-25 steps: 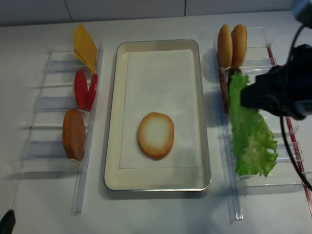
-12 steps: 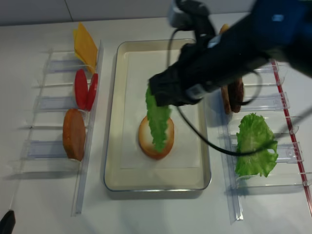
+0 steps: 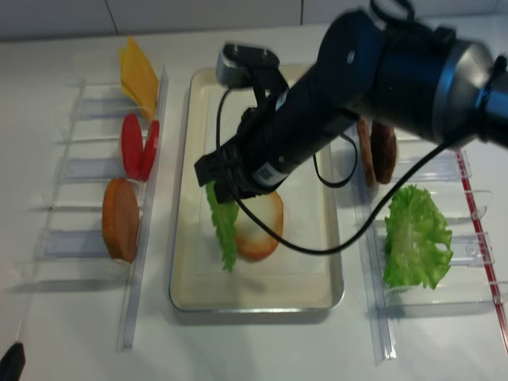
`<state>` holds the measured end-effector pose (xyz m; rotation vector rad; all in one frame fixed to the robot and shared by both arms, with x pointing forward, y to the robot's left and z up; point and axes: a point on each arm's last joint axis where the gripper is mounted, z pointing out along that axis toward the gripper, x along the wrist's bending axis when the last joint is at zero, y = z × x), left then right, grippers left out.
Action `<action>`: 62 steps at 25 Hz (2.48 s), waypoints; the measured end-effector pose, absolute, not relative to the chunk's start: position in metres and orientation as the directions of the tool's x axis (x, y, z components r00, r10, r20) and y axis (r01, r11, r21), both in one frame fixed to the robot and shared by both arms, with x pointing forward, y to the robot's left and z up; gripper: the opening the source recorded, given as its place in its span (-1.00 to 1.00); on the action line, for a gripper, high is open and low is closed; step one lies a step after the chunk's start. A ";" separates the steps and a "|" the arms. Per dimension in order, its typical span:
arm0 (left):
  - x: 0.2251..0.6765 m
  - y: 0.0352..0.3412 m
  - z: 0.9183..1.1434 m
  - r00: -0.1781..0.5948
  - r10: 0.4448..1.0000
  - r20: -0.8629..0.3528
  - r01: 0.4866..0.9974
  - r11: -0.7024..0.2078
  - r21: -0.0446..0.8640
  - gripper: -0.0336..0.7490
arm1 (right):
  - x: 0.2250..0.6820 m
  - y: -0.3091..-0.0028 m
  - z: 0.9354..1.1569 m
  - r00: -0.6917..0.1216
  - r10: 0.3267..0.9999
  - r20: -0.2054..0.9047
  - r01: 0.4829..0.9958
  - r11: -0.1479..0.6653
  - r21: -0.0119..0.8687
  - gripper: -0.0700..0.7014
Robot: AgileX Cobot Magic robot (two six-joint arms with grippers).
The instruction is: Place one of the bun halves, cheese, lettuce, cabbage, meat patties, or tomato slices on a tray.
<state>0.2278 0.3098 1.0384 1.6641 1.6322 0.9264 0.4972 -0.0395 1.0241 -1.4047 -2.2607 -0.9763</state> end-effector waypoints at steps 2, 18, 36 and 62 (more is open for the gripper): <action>0.228 0.310 1.038 -0.011 0.998 0.057 0.561 -0.041 0.827 0.29 | 0.502 -0.039 1.012 -0.468 0.694 0.546 0.878 0.299 0.373 -0.69; 0.228 0.310 1.038 -0.011 0.998 0.057 0.561 -0.041 0.827 0.29 | 0.515 -0.055 0.990 -0.483 0.823 0.299 0.855 0.370 0.363 -0.69; 0.228 0.310 1.038 -0.011 0.998 0.057 0.561 -0.041 0.827 0.29 | 0.509 -0.054 0.992 -0.631 0.726 0.274 0.766 0.530 0.362 0.82; 0.228 0.310 1.038 -0.011 0.998 0.057 0.561 -0.041 0.827 0.29 | 0.472 -0.239 1.143 -0.388 0.922 0.003 0.738 0.309 0.600 0.97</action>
